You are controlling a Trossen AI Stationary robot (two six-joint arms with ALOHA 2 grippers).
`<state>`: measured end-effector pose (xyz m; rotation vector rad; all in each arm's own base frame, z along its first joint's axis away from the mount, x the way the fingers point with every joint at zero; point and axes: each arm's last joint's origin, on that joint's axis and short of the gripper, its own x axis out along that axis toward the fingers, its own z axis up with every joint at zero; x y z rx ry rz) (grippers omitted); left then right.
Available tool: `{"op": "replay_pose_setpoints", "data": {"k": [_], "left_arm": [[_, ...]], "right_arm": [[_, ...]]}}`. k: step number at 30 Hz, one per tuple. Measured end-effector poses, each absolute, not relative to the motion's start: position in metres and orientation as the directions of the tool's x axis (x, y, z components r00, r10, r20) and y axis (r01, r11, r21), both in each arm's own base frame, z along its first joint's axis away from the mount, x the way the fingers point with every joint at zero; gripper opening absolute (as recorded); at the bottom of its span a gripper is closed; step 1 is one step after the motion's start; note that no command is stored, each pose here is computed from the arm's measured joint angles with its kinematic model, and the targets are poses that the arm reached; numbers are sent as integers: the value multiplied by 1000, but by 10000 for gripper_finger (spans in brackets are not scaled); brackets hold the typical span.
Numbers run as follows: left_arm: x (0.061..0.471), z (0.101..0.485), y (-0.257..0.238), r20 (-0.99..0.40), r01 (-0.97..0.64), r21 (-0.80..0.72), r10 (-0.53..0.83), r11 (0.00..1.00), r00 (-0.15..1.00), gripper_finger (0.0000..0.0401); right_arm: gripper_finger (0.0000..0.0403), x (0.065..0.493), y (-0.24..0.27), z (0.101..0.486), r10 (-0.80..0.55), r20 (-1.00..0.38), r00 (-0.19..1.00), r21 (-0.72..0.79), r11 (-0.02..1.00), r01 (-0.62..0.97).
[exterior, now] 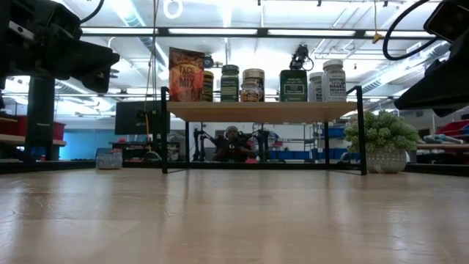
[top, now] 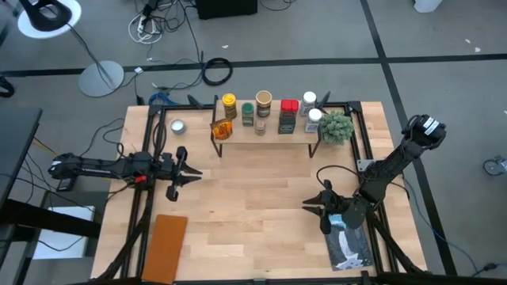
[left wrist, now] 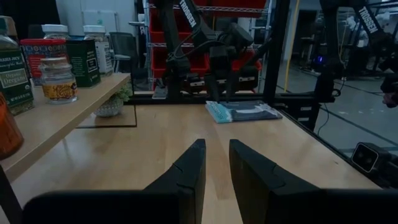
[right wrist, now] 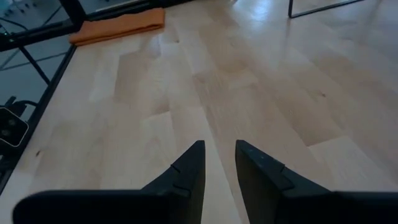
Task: Shelf spices
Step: Return to Home Position
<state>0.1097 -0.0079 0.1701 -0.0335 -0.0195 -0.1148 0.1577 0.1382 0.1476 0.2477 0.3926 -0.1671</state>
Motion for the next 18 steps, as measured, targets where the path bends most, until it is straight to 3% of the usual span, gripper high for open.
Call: {"op": "replay_pose_setpoints", "data": {"k": [10,18], "left_arm": [[110,170,-8,25,115,-30,-114,993,993,76],[110,170,-8,23,114,-30,-114,993,993,76]], "right_arm": [[89,157,138,152,-97,-387,917,224,955,196],[89,159,126,177,10,-345,939,182,982,56]]}}
